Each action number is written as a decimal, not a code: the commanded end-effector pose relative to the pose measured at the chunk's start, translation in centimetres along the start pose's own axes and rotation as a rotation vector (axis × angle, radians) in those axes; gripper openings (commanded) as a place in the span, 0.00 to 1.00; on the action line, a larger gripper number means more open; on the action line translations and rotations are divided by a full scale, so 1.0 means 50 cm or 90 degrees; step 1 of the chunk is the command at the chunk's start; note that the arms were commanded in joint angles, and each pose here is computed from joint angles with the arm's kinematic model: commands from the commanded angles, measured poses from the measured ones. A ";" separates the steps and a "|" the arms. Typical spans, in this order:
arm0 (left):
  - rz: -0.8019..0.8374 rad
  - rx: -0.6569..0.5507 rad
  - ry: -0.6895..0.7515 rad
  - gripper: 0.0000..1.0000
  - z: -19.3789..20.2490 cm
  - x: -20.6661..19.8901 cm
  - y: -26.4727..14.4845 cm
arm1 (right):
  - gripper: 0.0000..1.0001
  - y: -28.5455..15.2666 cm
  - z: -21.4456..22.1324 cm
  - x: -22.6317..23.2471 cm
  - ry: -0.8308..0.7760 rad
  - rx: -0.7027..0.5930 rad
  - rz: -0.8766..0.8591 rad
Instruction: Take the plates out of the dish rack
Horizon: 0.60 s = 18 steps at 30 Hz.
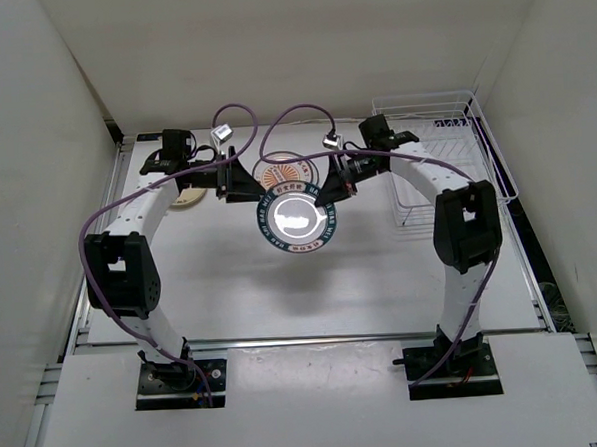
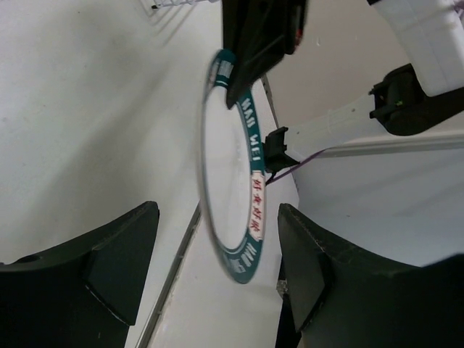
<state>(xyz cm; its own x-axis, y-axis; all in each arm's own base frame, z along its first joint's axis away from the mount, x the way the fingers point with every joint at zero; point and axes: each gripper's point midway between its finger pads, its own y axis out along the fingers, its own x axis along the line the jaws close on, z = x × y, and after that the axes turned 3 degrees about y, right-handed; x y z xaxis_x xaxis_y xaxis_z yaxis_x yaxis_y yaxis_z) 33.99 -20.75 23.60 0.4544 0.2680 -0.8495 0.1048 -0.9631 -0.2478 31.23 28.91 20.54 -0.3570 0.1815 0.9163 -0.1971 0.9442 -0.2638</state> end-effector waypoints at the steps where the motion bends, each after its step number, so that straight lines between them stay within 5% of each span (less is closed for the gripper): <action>1: 0.058 0.012 0.015 0.77 0.012 -0.036 -0.003 | 0.00 0.009 -0.039 0.040 -0.061 -0.004 -0.035; 8: 0.085 0.041 0.001 0.62 0.040 -0.040 0.021 | 0.00 0.013 -0.066 0.027 -0.073 -0.010 -0.023; 15: 0.074 0.056 -0.008 0.12 0.051 -0.019 0.043 | 0.00 0.014 -0.071 0.020 -0.079 -0.012 -0.016; 18: 0.074 0.056 -0.002 0.10 0.051 -0.018 0.043 | 0.00 0.014 -0.071 0.020 -0.079 -0.012 -0.016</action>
<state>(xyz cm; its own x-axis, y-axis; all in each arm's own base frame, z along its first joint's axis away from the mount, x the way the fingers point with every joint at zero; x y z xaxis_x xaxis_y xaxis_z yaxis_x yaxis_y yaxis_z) 33.25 -22.12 20.30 0.3854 0.2653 -0.8838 0.0449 -0.9620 -0.2692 33.90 30.12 20.20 -0.4138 0.2057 0.8868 -0.1669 0.9405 -0.2960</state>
